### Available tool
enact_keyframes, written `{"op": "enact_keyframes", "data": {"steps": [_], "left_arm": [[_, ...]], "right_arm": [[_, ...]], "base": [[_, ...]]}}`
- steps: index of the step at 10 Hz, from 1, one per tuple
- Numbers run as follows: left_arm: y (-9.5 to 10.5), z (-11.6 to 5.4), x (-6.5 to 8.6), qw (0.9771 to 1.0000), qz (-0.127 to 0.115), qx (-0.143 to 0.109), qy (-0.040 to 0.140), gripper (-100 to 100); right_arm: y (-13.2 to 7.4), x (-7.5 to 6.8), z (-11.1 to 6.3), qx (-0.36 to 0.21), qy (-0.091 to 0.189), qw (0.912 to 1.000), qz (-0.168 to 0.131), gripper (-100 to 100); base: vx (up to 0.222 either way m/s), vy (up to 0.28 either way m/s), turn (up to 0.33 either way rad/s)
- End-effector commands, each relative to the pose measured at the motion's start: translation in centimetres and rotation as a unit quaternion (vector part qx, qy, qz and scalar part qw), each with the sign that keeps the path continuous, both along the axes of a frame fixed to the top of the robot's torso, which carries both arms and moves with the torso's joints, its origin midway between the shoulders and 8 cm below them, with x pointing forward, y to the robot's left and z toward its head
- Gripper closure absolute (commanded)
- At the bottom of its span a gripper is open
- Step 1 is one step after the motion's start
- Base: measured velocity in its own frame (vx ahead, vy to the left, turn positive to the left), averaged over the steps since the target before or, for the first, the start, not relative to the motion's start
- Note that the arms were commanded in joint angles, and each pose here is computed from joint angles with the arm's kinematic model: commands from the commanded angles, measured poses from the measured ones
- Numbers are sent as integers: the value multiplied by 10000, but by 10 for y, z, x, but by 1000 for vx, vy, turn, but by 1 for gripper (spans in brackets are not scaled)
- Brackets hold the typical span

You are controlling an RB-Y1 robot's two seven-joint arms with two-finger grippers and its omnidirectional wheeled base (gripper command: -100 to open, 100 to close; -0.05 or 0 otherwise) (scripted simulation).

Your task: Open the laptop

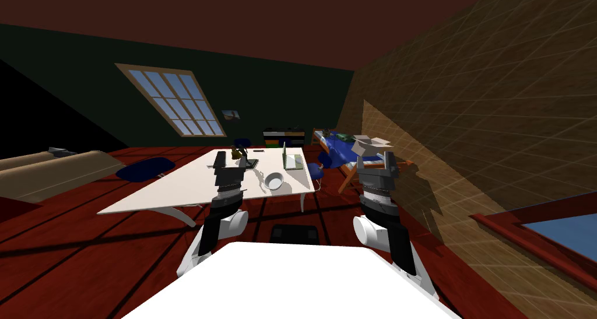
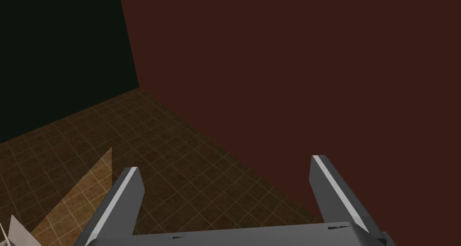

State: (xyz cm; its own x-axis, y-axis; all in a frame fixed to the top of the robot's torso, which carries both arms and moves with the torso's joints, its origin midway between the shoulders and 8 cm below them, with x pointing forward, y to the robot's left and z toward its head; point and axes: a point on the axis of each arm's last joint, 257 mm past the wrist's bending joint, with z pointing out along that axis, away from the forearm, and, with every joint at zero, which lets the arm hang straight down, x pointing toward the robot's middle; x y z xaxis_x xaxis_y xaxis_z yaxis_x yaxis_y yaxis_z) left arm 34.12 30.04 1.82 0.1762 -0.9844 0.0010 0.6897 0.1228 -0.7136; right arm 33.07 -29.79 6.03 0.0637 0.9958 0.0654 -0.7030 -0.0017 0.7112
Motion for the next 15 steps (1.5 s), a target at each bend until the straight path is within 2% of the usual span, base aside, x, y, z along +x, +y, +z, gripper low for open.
{"op": "enact_keyframes", "data": {"steps": [1,9,10,12,15], "left_arm": [[0,0,0,10000,0,0,0,0],[0,0,0,10000,0,1,-2,0],[3,-1,3,9999,-26,111,59,-100],[12,-2,8,9996,-16,238,169,-100],[42,-4,18,9988,136,296,367,-100]], "right_arm": [[0,0,0,0,0,10000,0,0],[0,0,0,-1,-2,10000,0,0],[0,0,0,-1,-2,10000,0,0],[0,0,0,1,1,10000,0,0],[0,0,0,1,1,10000,0,0]], "base": [[0,0,0],[0,0,0],[2,-4,-55],[-10,-11,-89],[-13,-16,-141]]}}
